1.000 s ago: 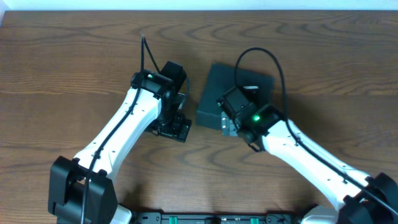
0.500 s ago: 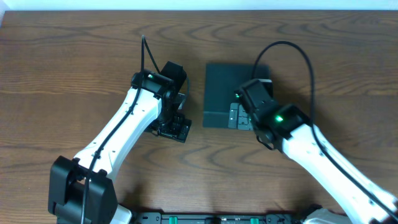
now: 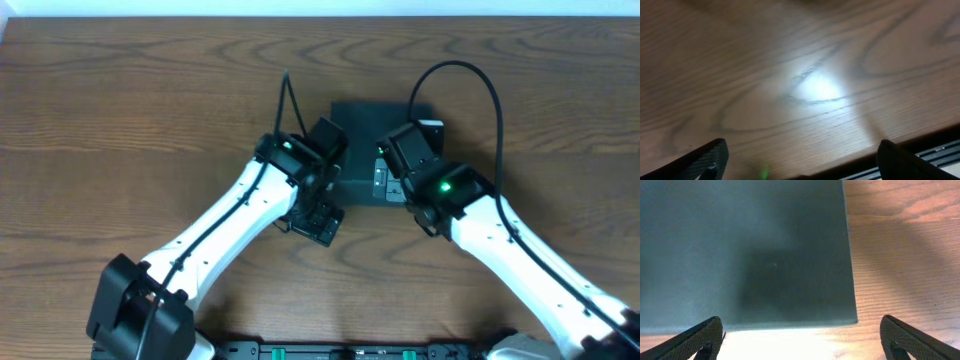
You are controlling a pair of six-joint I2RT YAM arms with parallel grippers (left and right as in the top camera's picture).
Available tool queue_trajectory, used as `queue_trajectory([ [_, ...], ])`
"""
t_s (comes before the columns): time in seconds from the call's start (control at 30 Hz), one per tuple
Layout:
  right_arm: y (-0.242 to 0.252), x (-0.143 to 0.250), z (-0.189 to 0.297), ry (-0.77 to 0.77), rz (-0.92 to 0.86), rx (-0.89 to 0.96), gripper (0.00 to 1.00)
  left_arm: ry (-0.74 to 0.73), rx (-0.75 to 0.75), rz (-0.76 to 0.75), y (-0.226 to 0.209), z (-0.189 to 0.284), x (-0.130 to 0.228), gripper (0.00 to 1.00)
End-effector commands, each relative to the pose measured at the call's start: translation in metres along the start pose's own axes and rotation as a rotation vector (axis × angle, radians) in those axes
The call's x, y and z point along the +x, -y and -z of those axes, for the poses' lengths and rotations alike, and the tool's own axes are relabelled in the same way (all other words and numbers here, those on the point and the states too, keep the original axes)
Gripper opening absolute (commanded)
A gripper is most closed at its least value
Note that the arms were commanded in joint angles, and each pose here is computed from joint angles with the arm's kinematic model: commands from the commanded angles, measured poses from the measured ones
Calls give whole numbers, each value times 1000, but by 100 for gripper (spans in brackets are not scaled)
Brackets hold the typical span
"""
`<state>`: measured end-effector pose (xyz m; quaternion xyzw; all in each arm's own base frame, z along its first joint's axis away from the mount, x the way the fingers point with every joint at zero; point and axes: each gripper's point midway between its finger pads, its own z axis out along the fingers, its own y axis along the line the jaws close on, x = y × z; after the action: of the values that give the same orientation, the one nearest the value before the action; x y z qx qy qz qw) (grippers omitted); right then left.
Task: Pack container
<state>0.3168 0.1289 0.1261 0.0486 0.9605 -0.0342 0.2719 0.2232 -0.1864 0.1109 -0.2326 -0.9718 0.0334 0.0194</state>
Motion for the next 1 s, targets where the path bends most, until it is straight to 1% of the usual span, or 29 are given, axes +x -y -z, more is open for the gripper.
queue_trajectory([
  [0.0,20,0,-19,-20,-10,83,99,-6,-3,34,3,0,3,96],
  [0.17,38,3,-39,-75,-45,134,99,-13,-11,35,1,0,5,96],
  [0.3,38,6,-47,-107,-68,109,99,-5,-10,34,1,0,3,96],
  [0.53,37,7,-49,-112,-71,107,99,32,-2,34,3,-4,-5,96],
  [0.7,37,8,-51,-113,-71,107,99,45,-4,81,0,-26,-6,96],
  [0.77,37,8,-51,-113,-71,107,99,48,-50,143,-9,-33,-4,96],
  [0.83,37,8,-51,-113,-71,107,99,64,-123,238,-23,-38,-3,96],
  [0.97,37,8,-51,-113,-71,107,99,114,-104,248,-21,-43,-14,96],
])
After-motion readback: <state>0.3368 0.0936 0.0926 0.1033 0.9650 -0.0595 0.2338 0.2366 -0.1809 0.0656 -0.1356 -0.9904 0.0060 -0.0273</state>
